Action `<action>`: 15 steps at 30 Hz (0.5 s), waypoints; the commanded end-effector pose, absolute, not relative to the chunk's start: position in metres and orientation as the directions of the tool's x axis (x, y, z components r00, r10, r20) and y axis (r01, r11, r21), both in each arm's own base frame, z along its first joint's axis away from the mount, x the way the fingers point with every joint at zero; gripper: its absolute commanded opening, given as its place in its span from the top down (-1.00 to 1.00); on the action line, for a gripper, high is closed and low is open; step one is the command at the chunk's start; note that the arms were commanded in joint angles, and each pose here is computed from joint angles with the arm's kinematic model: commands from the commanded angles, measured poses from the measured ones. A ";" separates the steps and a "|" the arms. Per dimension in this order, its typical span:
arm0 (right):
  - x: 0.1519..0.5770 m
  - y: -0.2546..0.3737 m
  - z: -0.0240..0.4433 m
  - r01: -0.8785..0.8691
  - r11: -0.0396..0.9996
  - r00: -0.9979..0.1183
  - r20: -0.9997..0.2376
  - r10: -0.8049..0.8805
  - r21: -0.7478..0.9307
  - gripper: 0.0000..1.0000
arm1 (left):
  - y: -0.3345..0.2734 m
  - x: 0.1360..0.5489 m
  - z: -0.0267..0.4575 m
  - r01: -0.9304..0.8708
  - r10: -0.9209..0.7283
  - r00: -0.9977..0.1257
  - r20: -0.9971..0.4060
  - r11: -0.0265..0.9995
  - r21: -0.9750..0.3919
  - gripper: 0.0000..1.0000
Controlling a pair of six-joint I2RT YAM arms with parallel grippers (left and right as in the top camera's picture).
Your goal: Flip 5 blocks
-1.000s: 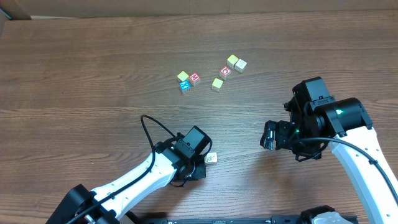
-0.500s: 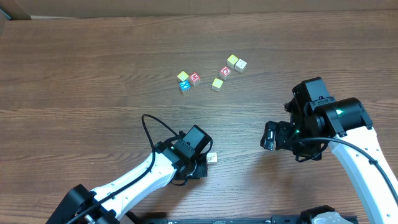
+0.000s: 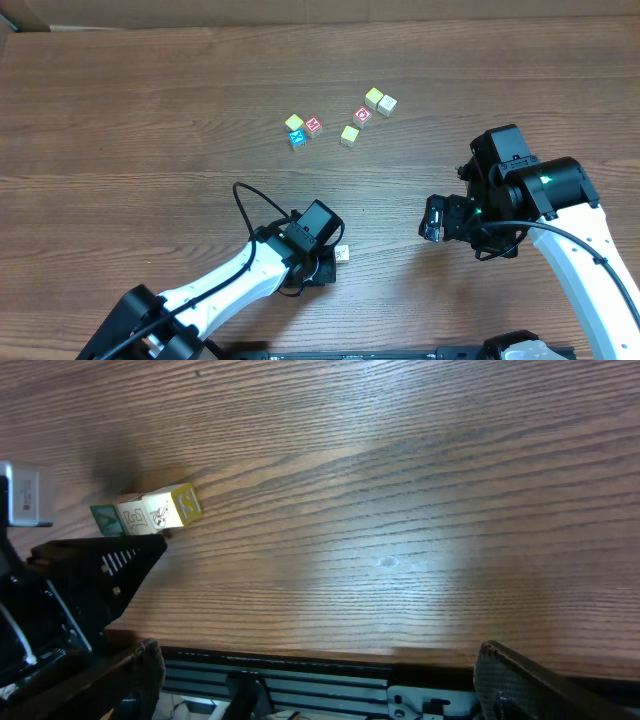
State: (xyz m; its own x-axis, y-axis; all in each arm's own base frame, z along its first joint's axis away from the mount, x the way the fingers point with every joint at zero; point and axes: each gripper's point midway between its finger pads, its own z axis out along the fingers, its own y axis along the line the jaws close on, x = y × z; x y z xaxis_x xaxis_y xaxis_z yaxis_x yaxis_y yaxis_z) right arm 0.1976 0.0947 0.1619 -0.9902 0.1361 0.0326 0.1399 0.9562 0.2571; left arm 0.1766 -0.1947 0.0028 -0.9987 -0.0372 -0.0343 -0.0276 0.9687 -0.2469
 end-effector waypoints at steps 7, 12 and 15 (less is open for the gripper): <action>0.196 0.097 0.164 0.139 0.954 -0.990 0.031 0.135 0.267 -1.00 | -0.198 0.174 -0.003 -0.008 -0.014 -1.000 -0.022 0.968 -0.253 0.92; 0.194 0.096 0.164 0.140 0.954 -0.990 0.035 0.135 0.264 -1.00 | -0.197 0.176 -0.003 -0.023 -0.031 -0.999 -0.028 0.969 -0.245 0.92; 0.194 0.096 0.164 0.140 0.954 -0.990 0.037 0.135 0.263 -1.00 | -0.196 0.176 -0.003 -0.027 -0.035 -0.999 -0.029 0.970 -0.243 0.92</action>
